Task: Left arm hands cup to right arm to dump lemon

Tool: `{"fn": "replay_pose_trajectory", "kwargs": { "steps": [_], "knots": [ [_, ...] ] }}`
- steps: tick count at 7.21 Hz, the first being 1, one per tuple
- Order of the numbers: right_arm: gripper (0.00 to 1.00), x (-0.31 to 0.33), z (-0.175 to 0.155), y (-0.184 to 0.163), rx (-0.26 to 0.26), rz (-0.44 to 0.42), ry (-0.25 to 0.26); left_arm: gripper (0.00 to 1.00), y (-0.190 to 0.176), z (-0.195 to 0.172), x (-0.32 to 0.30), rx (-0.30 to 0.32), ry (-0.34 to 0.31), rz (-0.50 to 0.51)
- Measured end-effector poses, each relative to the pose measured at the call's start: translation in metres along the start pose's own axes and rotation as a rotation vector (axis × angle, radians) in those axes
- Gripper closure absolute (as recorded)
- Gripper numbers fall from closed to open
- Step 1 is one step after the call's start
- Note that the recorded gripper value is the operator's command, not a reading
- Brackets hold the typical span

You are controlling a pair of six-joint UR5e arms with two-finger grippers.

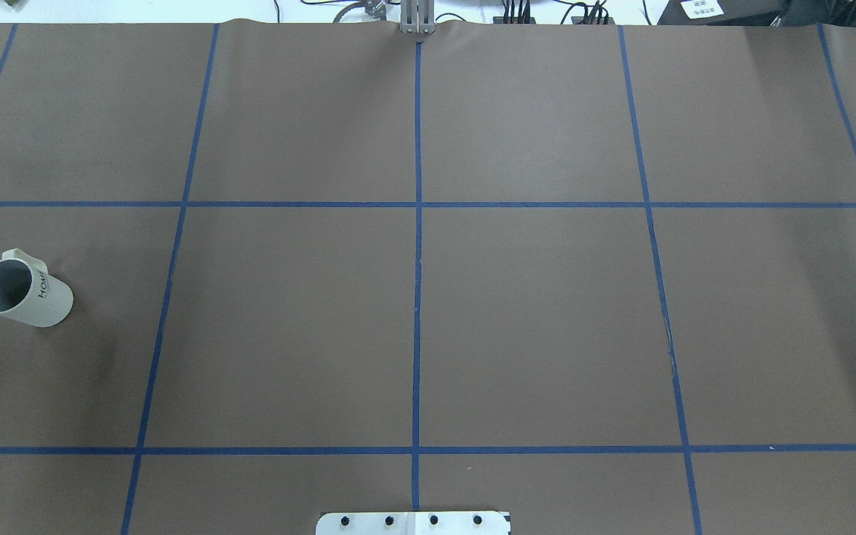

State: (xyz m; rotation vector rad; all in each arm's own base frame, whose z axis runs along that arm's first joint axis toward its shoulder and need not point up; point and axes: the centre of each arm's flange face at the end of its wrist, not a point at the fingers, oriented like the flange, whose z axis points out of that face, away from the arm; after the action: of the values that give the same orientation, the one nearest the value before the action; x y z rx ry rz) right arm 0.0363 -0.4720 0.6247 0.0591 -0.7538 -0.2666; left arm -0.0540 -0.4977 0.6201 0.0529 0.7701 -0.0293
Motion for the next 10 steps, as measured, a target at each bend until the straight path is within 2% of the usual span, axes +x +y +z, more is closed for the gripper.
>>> {"fn": "replay_pose_trajectory", "kwargs": {
  "steps": [3, 7, 10],
  "knots": [
    [0.00, -0.002, 0.000, -0.001, 0.006, -0.002, -0.023, 0.00, 0.006, 0.004, 0.000, 0.002, 0.002, 0.011],
    [0.00, -0.003, 0.000, -0.002, 0.008, -0.009, -0.026, 0.00, 0.008, 0.014, 0.004, -0.013, 0.004, 0.023],
    [0.00, -0.006, 0.000, -0.003, 0.011, -0.013, -0.032, 0.00, 0.006, 0.050, 0.083, -0.069, 0.024, 0.145]
  ]
}}
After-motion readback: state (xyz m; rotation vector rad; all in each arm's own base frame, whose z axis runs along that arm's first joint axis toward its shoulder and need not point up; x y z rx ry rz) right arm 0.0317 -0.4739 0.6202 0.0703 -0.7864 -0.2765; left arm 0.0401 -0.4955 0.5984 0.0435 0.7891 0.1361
